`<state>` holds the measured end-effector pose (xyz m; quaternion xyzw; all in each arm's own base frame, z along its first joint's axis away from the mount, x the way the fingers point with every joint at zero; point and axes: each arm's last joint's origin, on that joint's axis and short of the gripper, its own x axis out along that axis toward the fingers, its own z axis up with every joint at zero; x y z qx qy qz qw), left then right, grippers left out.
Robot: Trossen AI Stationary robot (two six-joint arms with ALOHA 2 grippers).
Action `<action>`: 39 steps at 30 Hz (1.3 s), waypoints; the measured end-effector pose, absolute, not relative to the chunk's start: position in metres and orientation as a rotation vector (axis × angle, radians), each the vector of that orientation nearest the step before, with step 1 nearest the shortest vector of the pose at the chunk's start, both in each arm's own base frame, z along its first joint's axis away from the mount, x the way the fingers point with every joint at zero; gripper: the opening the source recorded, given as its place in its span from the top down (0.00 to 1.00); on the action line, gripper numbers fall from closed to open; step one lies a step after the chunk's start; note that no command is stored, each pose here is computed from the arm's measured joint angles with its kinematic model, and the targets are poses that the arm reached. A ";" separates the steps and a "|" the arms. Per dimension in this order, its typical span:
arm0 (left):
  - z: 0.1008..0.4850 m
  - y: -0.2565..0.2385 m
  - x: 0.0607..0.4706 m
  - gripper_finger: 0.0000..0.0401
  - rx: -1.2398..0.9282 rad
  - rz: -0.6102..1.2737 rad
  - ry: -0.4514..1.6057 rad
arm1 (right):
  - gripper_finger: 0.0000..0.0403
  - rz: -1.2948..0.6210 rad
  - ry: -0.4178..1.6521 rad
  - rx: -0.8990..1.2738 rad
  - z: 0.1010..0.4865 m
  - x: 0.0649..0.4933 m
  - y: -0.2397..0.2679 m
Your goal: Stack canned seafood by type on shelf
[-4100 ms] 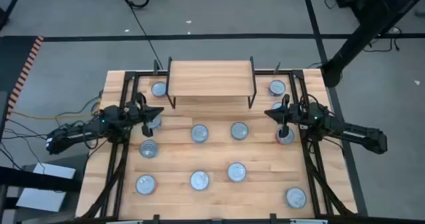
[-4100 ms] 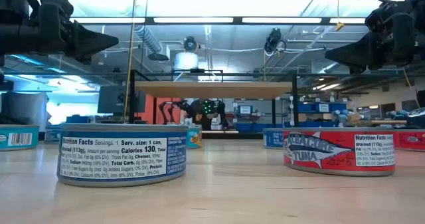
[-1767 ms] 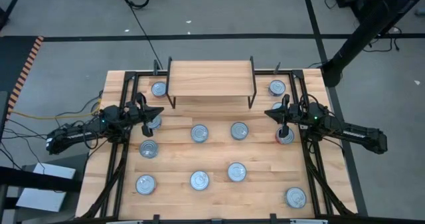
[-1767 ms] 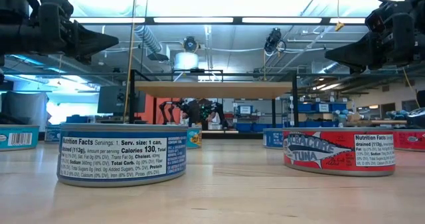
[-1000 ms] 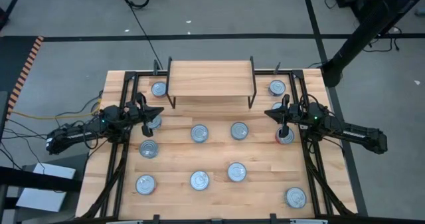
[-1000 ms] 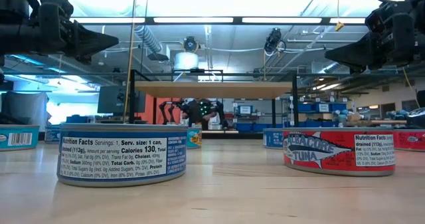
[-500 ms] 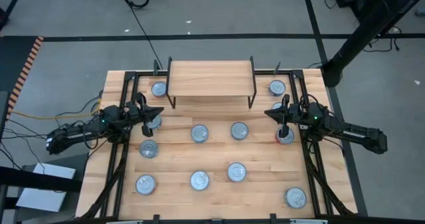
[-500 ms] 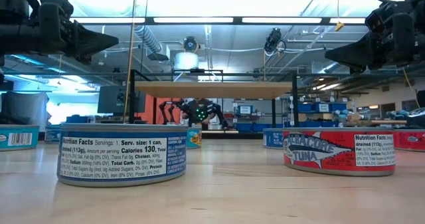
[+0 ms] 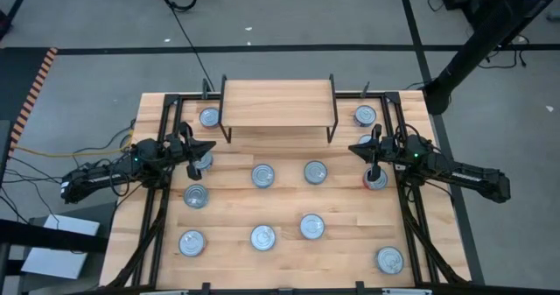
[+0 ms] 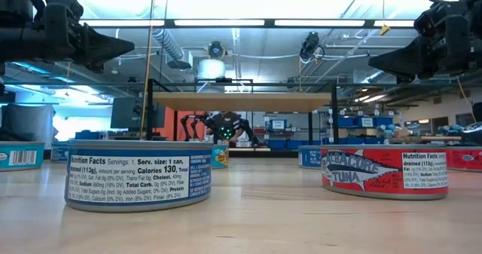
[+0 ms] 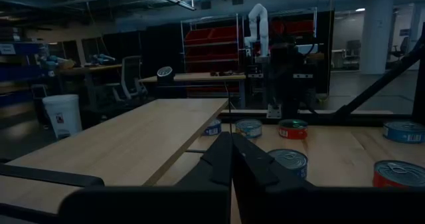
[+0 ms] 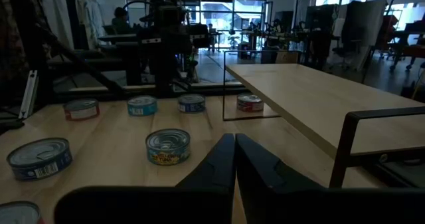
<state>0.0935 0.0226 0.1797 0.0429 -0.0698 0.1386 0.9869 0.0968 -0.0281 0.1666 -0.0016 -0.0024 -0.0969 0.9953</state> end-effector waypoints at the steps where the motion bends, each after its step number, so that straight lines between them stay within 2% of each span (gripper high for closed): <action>1: 0.180 0.023 0.093 0.98 0.086 0.279 -0.140 | 0.94 -0.195 -0.005 -0.003 0.167 0.097 -0.028; 26: 0.193 0.022 0.091 0.98 0.098 0.278 -0.281 | 0.94 -0.194 -0.005 -0.003 0.167 0.097 -0.028; 35: 0.194 0.019 0.098 0.99 0.079 0.125 -0.262 | 0.94 -0.194 -0.005 -0.003 0.167 0.097 -0.028; 39: 0.192 0.020 0.102 0.97 0.073 0.113 -0.230 | 0.94 -0.194 -0.005 -0.003 0.167 0.097 -0.028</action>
